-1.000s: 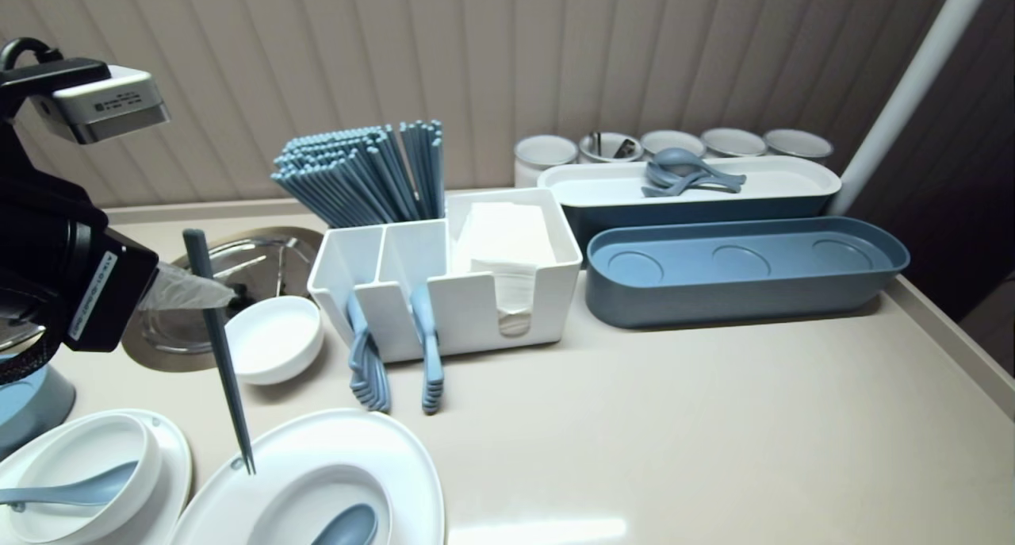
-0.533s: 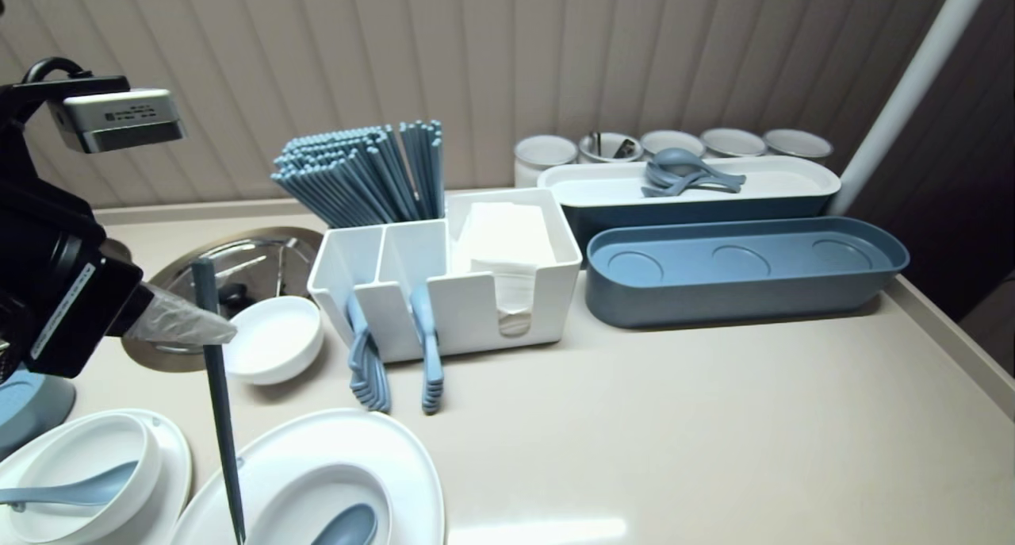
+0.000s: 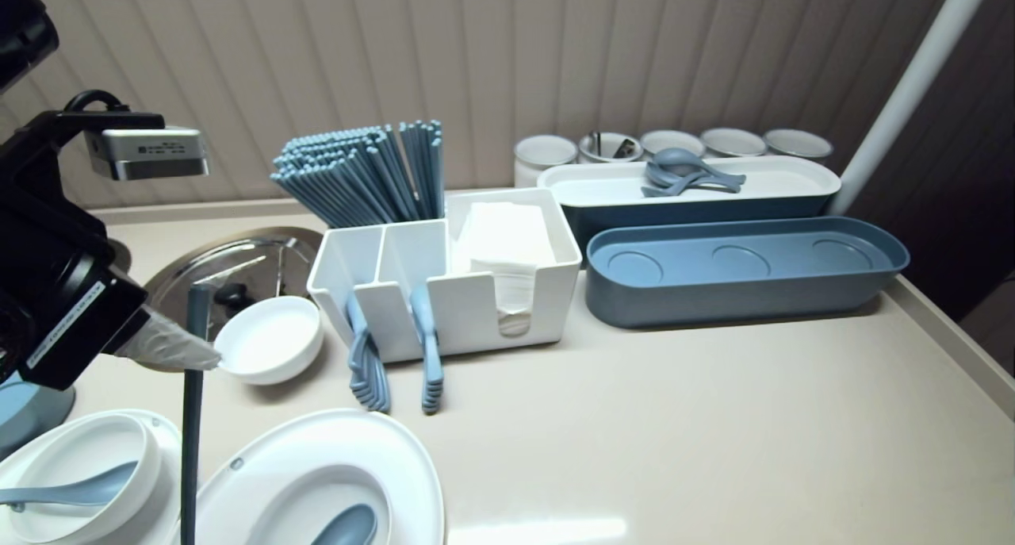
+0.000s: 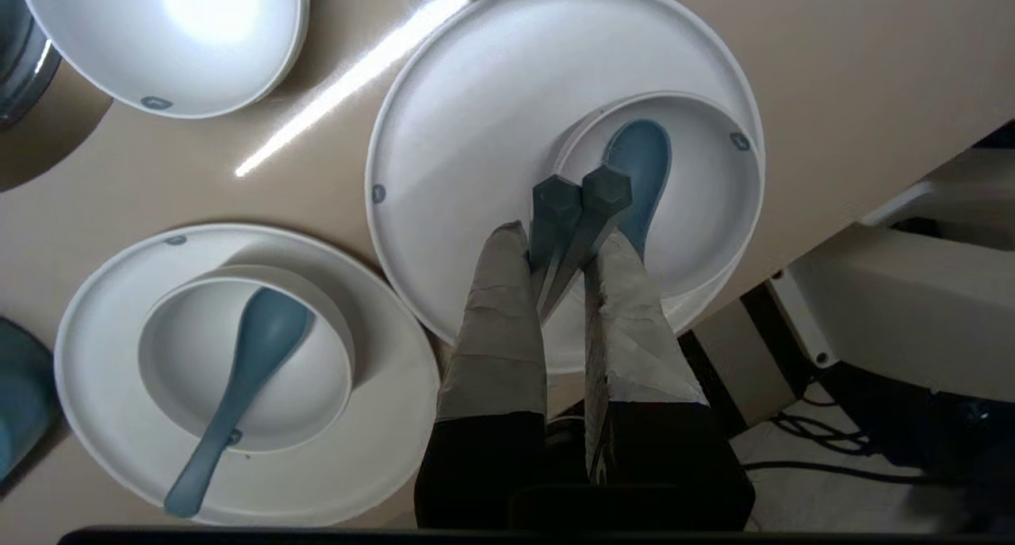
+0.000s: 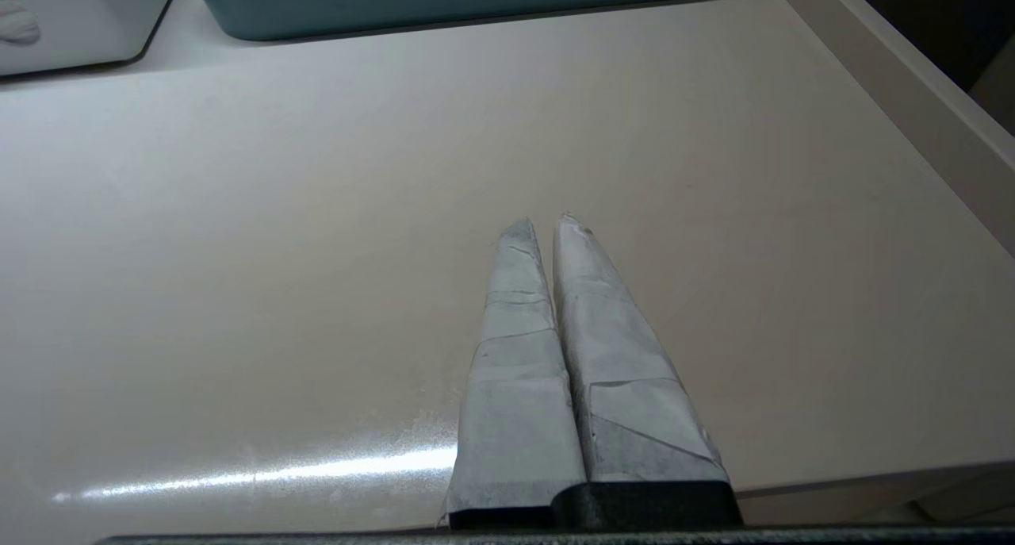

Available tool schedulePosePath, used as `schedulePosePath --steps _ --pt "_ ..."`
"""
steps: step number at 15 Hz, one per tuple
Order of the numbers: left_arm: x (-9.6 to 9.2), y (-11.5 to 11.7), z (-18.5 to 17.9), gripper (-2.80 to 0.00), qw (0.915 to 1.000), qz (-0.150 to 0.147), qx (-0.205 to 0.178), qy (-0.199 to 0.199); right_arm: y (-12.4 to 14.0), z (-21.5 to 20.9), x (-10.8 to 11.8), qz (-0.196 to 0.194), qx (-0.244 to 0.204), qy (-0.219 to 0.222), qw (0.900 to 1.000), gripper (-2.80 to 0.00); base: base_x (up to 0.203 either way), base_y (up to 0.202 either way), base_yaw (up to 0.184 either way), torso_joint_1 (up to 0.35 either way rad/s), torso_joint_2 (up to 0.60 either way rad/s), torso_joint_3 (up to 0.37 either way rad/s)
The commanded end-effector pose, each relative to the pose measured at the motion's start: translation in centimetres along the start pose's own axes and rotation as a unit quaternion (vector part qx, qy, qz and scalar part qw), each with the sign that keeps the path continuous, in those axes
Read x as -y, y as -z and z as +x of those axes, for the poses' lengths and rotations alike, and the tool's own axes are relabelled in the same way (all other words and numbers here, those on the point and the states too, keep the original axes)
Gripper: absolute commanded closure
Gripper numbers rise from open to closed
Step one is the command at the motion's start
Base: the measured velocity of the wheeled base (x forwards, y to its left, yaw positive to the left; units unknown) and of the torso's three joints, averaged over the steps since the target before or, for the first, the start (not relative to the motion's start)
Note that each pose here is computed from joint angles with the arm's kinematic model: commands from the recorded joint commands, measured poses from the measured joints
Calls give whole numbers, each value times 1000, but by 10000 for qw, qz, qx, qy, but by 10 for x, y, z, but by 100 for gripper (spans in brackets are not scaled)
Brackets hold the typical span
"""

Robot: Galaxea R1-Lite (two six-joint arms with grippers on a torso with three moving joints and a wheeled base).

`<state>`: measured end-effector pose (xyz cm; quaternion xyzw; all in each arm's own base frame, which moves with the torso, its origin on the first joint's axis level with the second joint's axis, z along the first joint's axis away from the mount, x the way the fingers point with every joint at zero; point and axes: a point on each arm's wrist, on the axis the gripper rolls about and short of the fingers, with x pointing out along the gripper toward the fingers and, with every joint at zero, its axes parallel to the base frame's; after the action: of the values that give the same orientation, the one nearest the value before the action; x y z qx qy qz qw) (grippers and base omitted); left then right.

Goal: Pick the chopsticks and place it on the plate

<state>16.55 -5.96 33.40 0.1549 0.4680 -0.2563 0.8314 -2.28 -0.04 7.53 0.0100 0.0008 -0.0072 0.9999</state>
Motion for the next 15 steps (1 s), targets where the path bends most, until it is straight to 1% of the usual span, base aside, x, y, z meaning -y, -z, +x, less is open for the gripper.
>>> schedulePosePath --steps 1,3,5,8,10,13,15 --pt "-3 -2 6 0 9998 47 -171 20 0 0 0 0 1 -3 10000 0 0 0 0 0 0 0" --pt "-6 -6 17 0 9993 26 -385 15 0 0 0 0 -6 -3 10000 0 0 0 0 0 0 0" --pt "-10 -11 32 0 9970 86 -766 -92 0 0 0 0 1 -3 10000 0 0 0 0 0 0 0" --pt "-16 -21 57 0 9935 92 -1138 -18 0 0 0 0 1 -3 10000 0 0 0 0 0 0 0" --pt "-17 -26 69 0 9917 101 -1279 63 0 0 0 0 1 -3 10000 0 0 0 0 0 0 0" --pt "-13 -30 81 0 9890 185 -1454 173 0 0 0 0 0 2 10000 0 0 0 0 0 0 0" --pt "-13 -33 93 0 9865 178 -1610 224 0 0 0 0 -3 -3 10000 0 0 0 0 0 0 0"
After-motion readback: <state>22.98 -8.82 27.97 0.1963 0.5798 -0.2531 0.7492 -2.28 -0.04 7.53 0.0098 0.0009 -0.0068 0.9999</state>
